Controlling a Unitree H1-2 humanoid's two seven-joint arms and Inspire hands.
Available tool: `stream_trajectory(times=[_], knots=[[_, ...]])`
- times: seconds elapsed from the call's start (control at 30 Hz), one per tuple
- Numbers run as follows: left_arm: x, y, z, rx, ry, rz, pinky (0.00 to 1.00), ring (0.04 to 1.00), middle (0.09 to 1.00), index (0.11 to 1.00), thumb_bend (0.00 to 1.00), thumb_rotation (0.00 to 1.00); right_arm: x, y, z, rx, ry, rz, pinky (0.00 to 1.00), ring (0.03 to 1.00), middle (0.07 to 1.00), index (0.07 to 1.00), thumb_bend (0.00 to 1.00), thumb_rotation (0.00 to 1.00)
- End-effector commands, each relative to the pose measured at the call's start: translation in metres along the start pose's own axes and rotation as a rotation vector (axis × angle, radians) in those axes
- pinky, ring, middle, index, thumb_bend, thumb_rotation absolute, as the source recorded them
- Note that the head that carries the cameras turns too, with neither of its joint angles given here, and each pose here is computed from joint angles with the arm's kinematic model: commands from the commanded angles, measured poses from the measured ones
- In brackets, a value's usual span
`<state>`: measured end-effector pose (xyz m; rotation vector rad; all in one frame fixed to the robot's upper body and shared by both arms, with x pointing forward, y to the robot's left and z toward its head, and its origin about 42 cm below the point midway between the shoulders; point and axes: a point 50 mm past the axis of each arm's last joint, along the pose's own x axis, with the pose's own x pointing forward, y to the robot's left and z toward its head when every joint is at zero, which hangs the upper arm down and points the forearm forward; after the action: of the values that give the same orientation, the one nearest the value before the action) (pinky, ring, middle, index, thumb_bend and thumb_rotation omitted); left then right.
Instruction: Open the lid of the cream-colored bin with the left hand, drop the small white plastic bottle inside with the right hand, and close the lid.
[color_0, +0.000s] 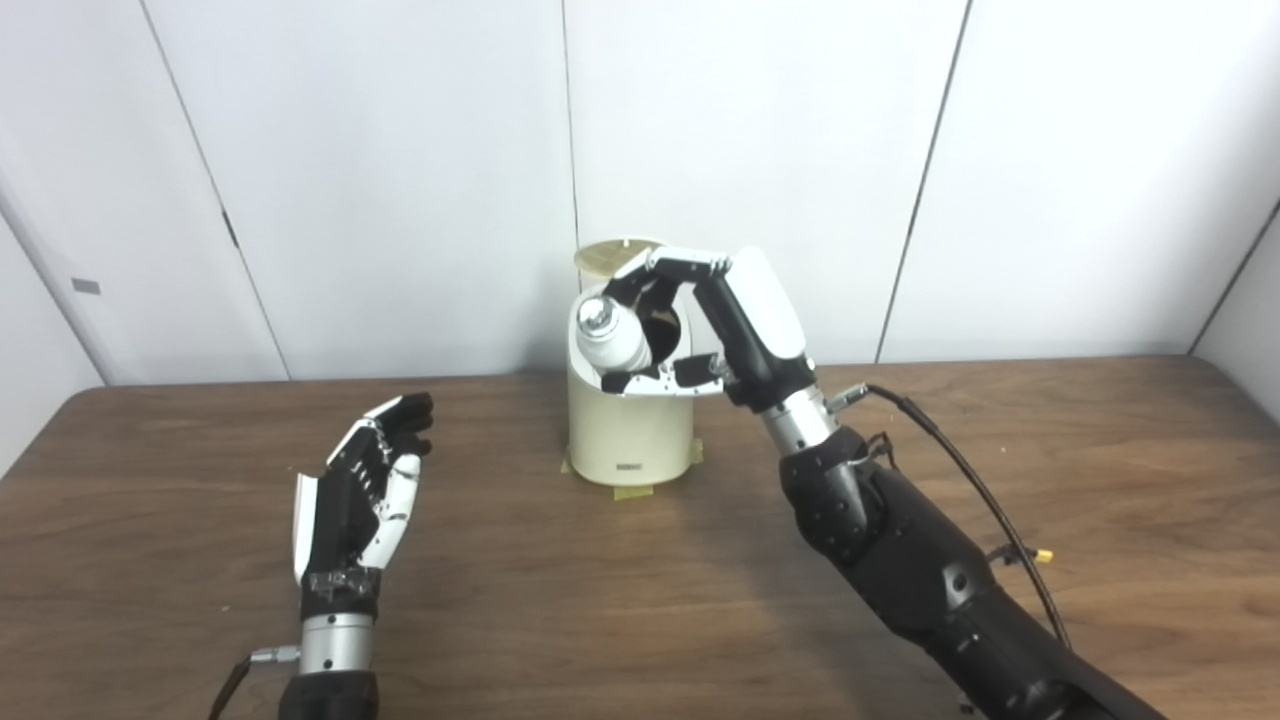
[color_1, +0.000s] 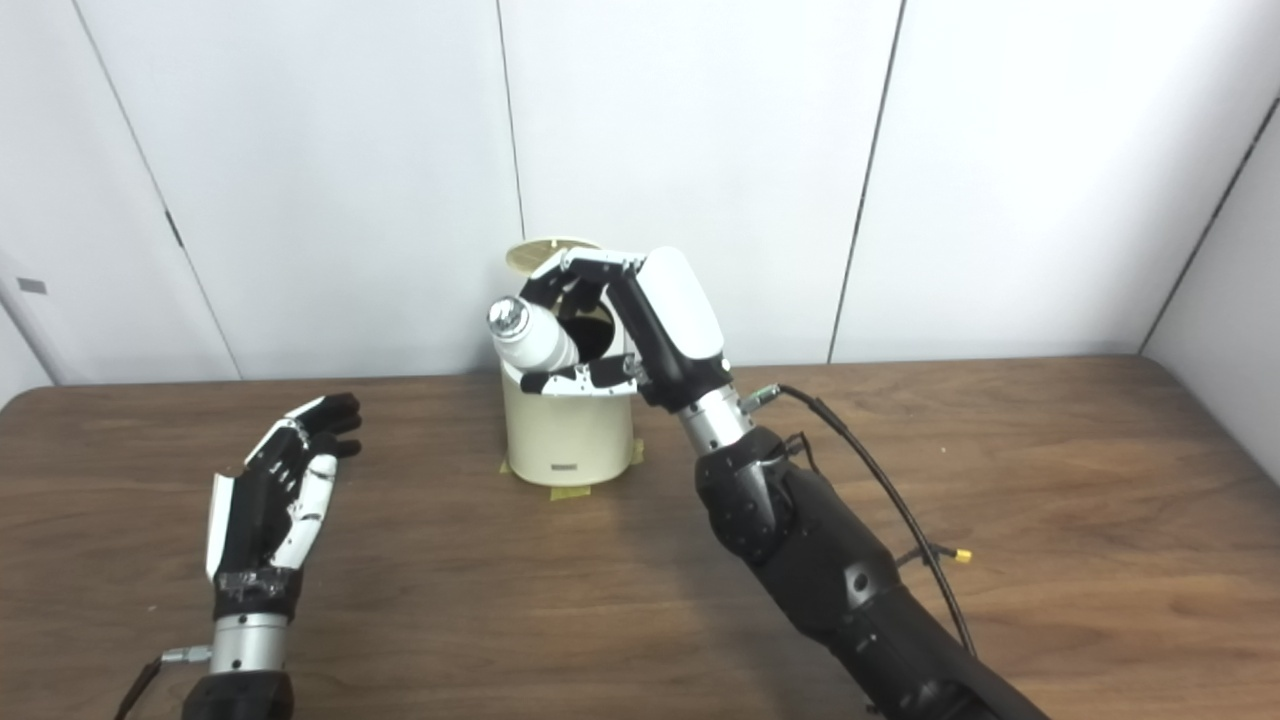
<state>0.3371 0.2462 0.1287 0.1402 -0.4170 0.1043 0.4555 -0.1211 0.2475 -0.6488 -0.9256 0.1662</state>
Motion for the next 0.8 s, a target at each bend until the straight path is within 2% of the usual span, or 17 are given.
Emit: stream_trajectory(times=[0.0,0.2,0.5,0.77], knots=[[-0.039,-0.006,-0.022,0.032,0.082,-0.018,0.70,0.770,0.774,0.756,0.32,0.59,0.033,-0.016,0.010,-0.013,-0.101,-0.066,0.39,0.437,0.486,0.488,0.52,0.00],[-0.039,-0.006,-0.022,0.040,0.079,-0.019,0.70,0.770,0.775,0.757,0.33,0.59,0.035,-0.016,0.007,-0.056,-0.121,-0.080,0.38,0.435,0.484,0.489,0.52,0.00],[-0.040,-0.008,-0.020,0.048,0.077,-0.021,0.70,0.771,0.777,0.759,0.32,0.60,0.037,-0.017,-0.001,-0.063,-0.104,-0.061,0.40,0.445,0.486,0.485,0.52,0.00],[-0.041,-0.009,-0.019,0.050,0.076,-0.023,0.70,0.772,0.778,0.762,0.31,0.60,0.045,-0.018,0.000,-0.092,-0.137,-0.061,0.39,0.438,0.485,0.490,0.52,0.00]])
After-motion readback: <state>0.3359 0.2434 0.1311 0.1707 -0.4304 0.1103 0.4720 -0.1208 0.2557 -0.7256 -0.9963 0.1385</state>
